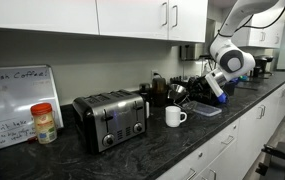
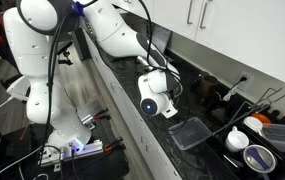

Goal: Remove the filter from the top of the cup

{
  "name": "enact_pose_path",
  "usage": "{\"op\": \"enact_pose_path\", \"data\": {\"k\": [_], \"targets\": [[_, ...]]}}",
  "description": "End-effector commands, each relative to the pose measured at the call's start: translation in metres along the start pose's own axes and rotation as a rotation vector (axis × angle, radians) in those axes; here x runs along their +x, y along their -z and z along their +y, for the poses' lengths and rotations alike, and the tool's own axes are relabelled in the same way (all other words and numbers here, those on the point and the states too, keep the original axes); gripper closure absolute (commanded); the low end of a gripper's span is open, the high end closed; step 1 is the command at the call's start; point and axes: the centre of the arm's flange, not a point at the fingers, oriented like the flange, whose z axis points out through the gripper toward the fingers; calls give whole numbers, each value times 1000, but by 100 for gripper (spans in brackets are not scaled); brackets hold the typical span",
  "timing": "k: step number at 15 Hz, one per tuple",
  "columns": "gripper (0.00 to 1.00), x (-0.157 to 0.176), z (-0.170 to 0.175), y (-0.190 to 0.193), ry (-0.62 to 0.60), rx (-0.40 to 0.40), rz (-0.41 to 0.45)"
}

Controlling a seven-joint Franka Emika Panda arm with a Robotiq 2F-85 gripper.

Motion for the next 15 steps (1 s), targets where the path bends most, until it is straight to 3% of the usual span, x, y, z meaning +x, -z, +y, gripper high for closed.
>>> {"op": "enact_pose_path", "data": {"k": [1,7,15], "targets": [[99,7,-19,-7,-14,47,-20],[99,24,-30,-22,-58,156,7],[99,36,12,-38,-192,276,-10]]}}
